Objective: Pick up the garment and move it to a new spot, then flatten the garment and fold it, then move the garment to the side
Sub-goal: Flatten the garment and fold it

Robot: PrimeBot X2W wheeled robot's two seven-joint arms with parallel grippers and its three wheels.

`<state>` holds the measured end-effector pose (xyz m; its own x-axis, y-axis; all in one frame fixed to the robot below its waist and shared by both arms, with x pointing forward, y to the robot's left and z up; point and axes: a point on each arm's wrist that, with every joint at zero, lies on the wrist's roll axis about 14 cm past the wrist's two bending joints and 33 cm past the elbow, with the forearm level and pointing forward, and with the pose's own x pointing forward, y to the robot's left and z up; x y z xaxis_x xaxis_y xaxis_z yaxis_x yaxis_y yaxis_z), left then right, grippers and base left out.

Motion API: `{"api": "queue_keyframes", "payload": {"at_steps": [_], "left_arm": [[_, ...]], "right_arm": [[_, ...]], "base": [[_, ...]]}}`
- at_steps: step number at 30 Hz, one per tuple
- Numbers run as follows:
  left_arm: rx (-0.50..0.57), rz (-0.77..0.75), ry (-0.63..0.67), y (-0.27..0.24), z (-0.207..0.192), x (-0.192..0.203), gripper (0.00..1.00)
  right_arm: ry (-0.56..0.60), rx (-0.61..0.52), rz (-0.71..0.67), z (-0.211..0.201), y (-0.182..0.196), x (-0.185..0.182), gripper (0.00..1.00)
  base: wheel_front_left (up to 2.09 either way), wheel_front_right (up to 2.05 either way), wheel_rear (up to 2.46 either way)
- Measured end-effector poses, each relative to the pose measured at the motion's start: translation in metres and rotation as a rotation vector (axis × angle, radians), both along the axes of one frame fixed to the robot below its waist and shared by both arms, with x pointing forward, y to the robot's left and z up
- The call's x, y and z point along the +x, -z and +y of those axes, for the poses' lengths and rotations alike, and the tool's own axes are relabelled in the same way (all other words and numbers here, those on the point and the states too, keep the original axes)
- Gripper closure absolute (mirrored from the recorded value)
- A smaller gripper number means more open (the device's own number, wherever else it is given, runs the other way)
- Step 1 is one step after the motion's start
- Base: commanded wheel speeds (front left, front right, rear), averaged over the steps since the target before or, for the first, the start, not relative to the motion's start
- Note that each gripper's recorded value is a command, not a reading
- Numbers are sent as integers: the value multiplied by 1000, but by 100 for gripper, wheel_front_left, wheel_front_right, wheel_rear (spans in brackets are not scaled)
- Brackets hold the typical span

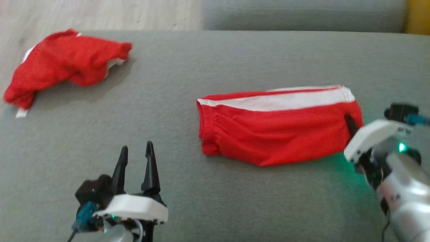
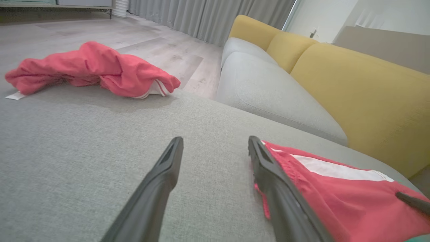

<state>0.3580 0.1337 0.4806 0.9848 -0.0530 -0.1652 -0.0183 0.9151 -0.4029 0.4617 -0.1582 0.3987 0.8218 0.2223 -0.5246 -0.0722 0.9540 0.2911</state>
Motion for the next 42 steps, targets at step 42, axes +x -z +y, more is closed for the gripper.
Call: {"api": "queue_keyframes", "payload": {"at_steps": [42], "left_arm": [[-13,-9,-106,3,26,-51,0]], "right_arm": [[-437,51,-123,187,-41,-31,100]], "base": [[0,0,0]]}}
